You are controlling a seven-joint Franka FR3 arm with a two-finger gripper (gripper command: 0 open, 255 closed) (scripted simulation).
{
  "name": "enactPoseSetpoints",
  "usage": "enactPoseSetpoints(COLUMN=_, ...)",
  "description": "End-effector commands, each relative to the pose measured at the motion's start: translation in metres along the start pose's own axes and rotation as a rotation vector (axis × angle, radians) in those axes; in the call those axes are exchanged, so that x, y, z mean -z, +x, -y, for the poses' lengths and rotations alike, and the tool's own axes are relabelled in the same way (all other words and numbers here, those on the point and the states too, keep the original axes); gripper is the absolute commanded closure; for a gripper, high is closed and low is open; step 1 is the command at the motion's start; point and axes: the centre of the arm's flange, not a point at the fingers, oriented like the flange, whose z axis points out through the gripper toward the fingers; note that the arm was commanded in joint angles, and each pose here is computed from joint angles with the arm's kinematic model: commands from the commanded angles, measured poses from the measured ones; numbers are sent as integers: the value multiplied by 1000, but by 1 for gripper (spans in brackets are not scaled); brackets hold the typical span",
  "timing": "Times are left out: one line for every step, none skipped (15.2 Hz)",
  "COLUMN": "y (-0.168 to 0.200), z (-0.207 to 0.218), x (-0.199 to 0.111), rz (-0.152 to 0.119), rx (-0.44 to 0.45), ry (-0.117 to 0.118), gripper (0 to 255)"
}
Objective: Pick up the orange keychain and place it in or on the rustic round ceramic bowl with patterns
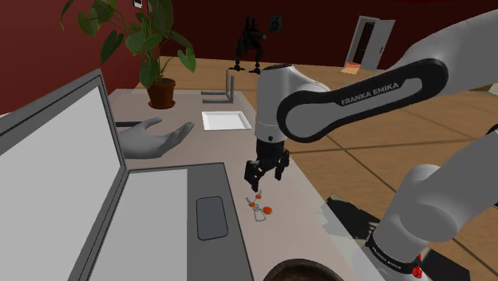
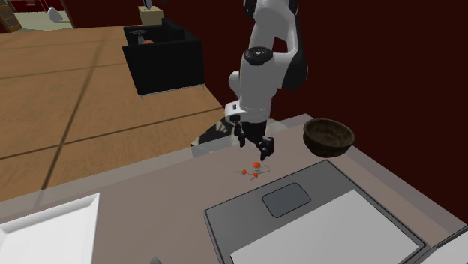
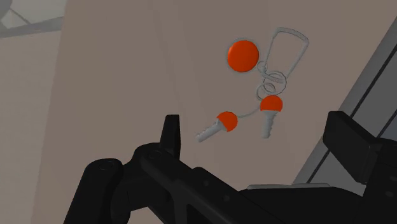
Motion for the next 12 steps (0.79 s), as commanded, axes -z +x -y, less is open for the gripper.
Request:
enactPoseSetpoints(y=11, z=20, x=-21, rz=0, rx=-10, ry=-6, gripper=0)
enactPoseSetpoints(y=15, z=30, x=-31, rz=-1, rx=-15, ry=-10, gripper=0)
enactPoseSetpoints(y=17, z=35, x=-36, rz=-1, rx=-18, ry=-13, gripper=0)
enactPoseSetpoints(y=17, z=35, x=-41, rz=-1, rx=-18, ry=-13, gripper=0)
enactPoseSetpoints(y=17, z=35, x=-47, rz=-1, rx=-18, ry=-13, gripper=0)
enactPoseSetpoints(y=17, z=35, x=-52, rz=-1, rx=-18, ry=-13, gripper=0)
enactPoseSetpoints(y=17, z=35, x=-57, rz=-1, rx=-18, ry=-13, gripper=0)
enactPoseSetpoints(y=17, z=35, x=-63, rz=-1, rx=-18, ry=-13, gripper=0)
enactPoseSetpoints(y=17, z=35, x=-68, rz=-1, rx=-18, ry=-13, gripper=0)
enactPoseSetpoints(y=17, z=35, x=-73, rz=-1, rx=-18, ry=-13, gripper=0)
enactPoseSetpoints(y=17, z=35, x=-76, rz=-1, rx=-18, ry=-13, gripper=0)
enactPoseSetpoints(y=17, z=35, x=-76, rz=-1, rx=-18, ry=-13, gripper=0)
